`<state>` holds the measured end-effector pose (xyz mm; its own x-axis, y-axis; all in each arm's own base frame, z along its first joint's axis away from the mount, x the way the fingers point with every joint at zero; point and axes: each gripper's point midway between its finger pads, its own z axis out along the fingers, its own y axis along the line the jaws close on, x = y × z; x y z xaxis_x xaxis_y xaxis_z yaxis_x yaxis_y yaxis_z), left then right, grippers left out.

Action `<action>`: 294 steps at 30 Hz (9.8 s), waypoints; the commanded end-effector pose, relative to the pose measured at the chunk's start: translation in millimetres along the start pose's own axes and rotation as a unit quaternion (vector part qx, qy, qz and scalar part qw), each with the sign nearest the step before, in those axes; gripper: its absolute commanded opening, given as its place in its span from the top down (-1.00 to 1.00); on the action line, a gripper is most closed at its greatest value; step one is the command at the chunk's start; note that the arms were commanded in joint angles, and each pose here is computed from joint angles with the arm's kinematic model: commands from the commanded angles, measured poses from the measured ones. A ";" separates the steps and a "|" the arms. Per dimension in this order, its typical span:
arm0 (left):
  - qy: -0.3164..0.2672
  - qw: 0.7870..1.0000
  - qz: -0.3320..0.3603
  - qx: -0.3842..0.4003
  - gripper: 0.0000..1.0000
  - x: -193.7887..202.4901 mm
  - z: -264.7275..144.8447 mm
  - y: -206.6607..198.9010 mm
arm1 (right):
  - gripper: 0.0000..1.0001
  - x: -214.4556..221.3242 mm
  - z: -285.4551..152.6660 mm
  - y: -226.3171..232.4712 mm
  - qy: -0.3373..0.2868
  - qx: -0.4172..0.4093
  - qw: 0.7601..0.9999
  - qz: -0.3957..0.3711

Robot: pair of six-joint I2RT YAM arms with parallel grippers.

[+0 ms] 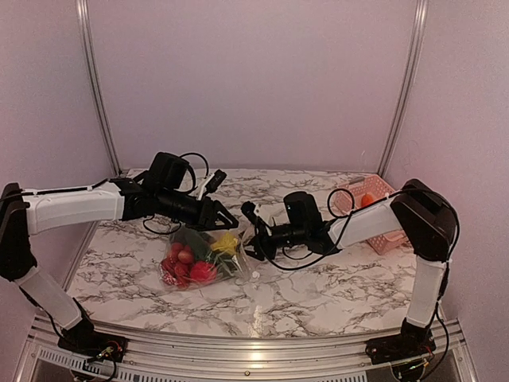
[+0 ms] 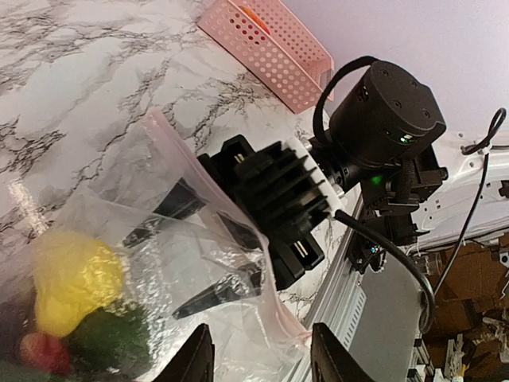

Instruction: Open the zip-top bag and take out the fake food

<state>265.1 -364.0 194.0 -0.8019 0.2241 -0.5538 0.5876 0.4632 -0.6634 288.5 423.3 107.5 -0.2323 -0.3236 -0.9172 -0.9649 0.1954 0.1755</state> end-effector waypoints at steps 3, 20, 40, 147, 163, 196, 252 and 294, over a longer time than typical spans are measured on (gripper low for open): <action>-0.099 0.991 -0.069 -0.061 0.06 -19.0 -56.8 39.0 | -0.24 -8.8 11.1 -5.3 -0.010 0.004 1.000 -0.024; -0.094 0.922 -0.275 -0.258 -0.55 64.3 -105.1 185.7 | -0.63 -3.5 29.2 -19.5 0.002 -0.007 1.000 -0.012; 0.001 0.953 -0.228 -0.199 0.74 52.1 -47.4 204.9 | -0.79 15.0 35.1 -57.0 0.027 -0.029 0.999 0.014; -0.026 0.942 -0.265 -0.204 1.00 53.7 -59.0 227.9 | -0.04 -44.5 -181.3 -94.2 -0.021 0.192 0.973 0.130; -0.026 0.940 -0.277 -0.198 1.00 55.0 -54.3 231.2 | 0.42 -6.6 -13.0 -12.9 0.087 -0.013 0.993 0.082; -0.016 0.940 -0.282 -0.192 1.00 59.3 -51.2 235.0 | 0.16 46.7 10.2 -8.7 0.173 0.035 0.983 0.054; -0.015 0.930 -0.303 -0.208 1.00 68.3 -62.9 256.3 | -0.97 73.8 -464.4 -288.8 0.072 0.698 0.673 0.235; -0.058 0.936 -0.297 -0.178 1.00 48.1 -67.1 240.9 | 0.23 -11.1 -6.4 25.3 0.088 -0.016 0.995 -0.032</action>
<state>363.3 -187.6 40.7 -0.9486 -0.2405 -0.2056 -0.0393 0.7342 -0.6778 277.8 404.0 114.2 -0.2622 -0.4855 -0.8340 -0.9591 0.2262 0.1699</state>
